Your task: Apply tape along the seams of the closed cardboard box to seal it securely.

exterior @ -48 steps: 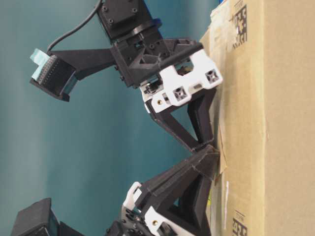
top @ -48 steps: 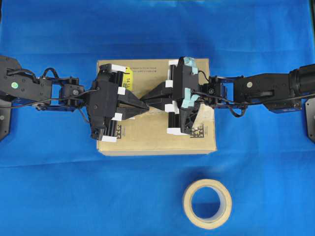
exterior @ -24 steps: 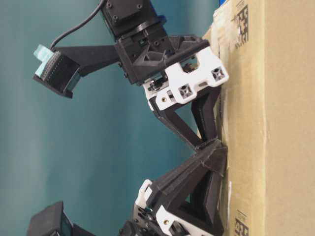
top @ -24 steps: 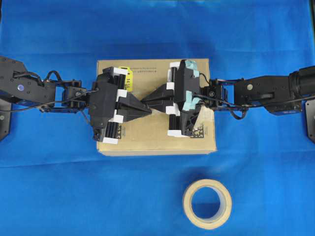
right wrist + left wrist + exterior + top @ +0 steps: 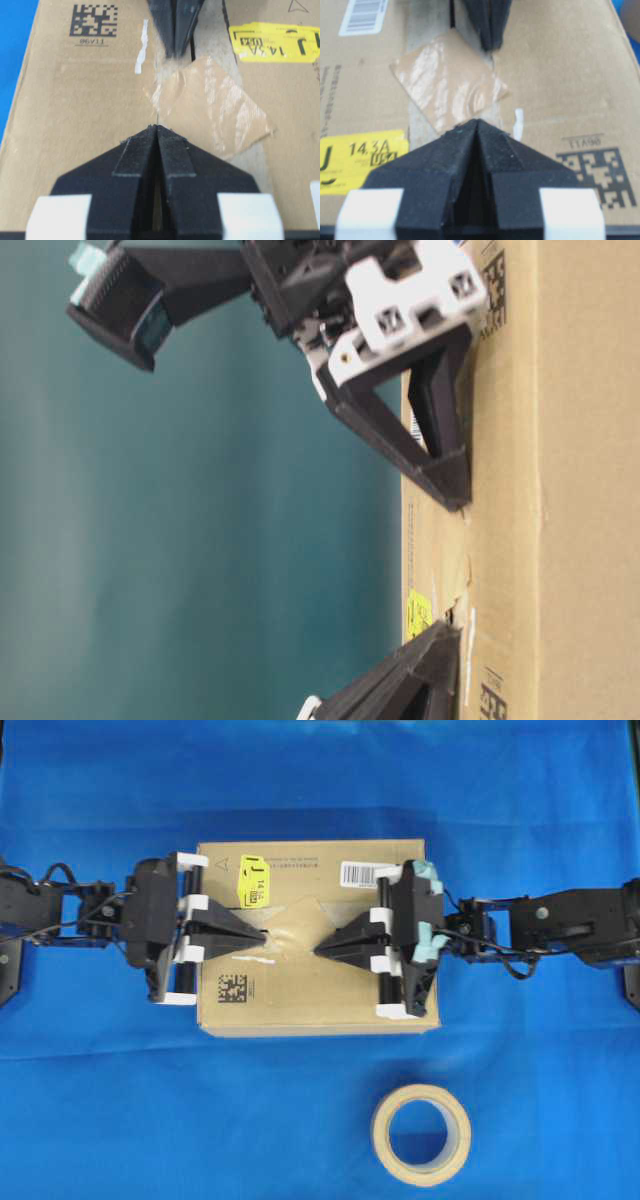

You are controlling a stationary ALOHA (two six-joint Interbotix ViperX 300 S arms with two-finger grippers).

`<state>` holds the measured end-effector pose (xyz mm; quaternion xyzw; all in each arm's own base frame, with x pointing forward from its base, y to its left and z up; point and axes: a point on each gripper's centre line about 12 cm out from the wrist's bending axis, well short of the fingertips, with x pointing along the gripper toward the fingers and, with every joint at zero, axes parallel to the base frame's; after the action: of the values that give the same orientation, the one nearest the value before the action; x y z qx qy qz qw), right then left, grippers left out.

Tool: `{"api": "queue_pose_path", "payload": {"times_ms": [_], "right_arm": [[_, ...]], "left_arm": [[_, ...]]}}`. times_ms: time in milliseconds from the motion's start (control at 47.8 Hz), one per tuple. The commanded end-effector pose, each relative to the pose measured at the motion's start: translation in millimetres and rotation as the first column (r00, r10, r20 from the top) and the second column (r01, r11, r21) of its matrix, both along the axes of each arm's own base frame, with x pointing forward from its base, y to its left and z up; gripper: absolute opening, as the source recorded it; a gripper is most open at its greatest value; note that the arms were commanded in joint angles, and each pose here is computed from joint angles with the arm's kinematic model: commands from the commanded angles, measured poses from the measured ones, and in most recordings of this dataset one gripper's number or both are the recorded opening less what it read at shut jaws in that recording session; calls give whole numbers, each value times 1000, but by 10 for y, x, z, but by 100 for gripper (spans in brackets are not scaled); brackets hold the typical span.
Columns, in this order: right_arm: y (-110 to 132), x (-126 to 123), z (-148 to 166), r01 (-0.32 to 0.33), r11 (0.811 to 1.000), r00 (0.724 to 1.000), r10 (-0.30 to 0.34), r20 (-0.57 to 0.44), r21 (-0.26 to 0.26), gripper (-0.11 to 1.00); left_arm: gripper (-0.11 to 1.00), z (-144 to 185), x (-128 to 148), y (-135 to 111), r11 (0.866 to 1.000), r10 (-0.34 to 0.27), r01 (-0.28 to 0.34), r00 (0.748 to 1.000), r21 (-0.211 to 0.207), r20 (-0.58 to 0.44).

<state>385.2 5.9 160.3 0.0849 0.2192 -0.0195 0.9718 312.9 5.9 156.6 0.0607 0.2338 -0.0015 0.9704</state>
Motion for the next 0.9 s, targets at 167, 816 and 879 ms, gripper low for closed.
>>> {"api": "queue_pose_path", "payload": {"times_ms": [167,816,879], "right_arm": [[51,-122,538,-21,1000,992,22,121,-12,-1],[13,-1463,1263,-40,998,970,50,237,-46,-1],[14,-1584,1244,-43,998,972,52,231,-46,-1]], "left_arm": [[0,473,-2,13,1000,3,-4,991,3,133],[0,1075,-974,-20,999,11,-1,966,-39,259],[0,1065,-1079,-19,999,13,-2,963,-40,271]]}}
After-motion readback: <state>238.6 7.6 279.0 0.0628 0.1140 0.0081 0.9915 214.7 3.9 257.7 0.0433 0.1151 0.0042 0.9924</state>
